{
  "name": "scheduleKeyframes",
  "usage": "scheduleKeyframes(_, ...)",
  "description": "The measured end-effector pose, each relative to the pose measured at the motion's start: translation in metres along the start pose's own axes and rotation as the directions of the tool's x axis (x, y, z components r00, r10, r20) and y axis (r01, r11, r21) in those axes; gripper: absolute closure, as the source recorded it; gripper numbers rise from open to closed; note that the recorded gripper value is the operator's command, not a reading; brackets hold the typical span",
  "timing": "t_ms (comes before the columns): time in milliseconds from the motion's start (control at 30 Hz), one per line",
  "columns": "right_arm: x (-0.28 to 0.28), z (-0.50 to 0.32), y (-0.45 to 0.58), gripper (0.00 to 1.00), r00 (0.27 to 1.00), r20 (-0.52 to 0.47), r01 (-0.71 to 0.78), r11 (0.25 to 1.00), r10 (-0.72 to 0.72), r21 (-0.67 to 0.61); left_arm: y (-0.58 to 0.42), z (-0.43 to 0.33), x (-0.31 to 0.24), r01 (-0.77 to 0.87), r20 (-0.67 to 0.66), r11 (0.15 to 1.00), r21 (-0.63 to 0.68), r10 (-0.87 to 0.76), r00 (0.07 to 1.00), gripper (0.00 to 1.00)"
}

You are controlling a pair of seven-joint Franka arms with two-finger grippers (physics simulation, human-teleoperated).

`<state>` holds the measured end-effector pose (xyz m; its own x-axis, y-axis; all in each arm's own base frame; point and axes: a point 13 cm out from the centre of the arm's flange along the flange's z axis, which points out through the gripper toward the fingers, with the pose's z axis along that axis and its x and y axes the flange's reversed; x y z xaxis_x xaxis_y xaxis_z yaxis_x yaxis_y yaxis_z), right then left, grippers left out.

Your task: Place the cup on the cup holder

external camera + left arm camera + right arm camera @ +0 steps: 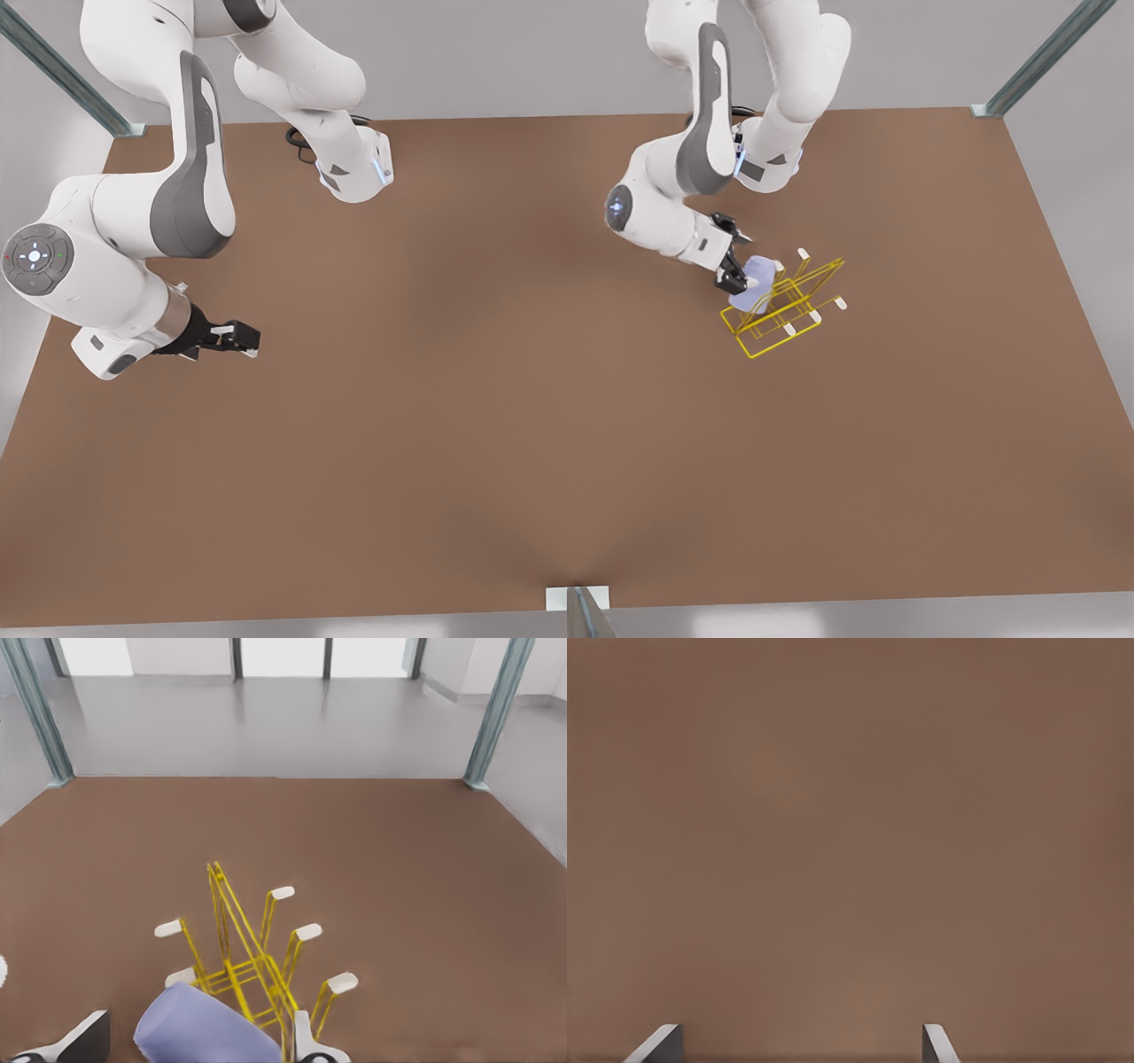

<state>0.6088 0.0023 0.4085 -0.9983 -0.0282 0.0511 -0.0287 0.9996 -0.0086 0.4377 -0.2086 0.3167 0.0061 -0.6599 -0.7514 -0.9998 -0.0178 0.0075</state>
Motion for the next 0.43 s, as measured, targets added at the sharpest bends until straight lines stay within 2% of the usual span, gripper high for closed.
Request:
scheduleKeyframes(67, 0.000, 0.001, -0.002, 0.00, 1.000, -0.002, -0.002, 1.000, 0.002, 0.000, -0.061, -0.048, -0.075, -0.020, -0.177, 0.998, -0.064, 0.008, 0.984, 0.00)
scheduleKeyframes(133, 0.001, 0.001, -0.004, 0.00, 1.000, -0.003, -0.005, 1.000, 0.005, 0.001, -0.086, -0.037, -0.114, -0.202, -0.344, 0.972, -0.120, 0.150, 0.927, 0.00)
scheduleKeyframes(167, 0.001, 0.001, -0.004, 0.00, 1.000, -0.003, -0.005, 1.000, 0.005, 0.001, -0.096, -0.030, -0.115, -0.331, -0.461, 0.938, -0.103, 0.249, 0.852, 0.00)
scheduleKeyframes(233, 0.001, 0.001, -0.003, 0.00, 1.000, -0.003, -0.003, 1.000, 0.003, 0.001, -0.105, -0.035, -0.078, -0.614, -0.666, 0.783, 0.099, 0.511, 0.543, 0.00)
scheduleKeyframes(267, 0.001, 0.001, -0.003, 0.00, 1.000, -0.004, -0.003, 1.000, 0.003, 0.001, -0.086, -0.035, -0.072, -0.688, -0.689, 0.693, 0.215, 0.607, 0.396, 0.00)
scheduleKeyframes(300, 0.001, 0.002, -0.003, 0.00, 1.000, -0.004, -0.003, 1.000, 0.003, 0.001, -0.072, -0.034, -0.075, -0.721, -0.663, 0.625, 0.299, 0.680, 0.314, 0.00)
scheduleKeyframes(433, 0.001, 0.002, -0.004, 0.00, 1.000, -0.006, -0.002, 1.000, 0.002, 0.001, -0.080, -0.034, -0.079, -0.785, -0.509, 0.409, 0.466, 0.849, 0.140, 0.00)
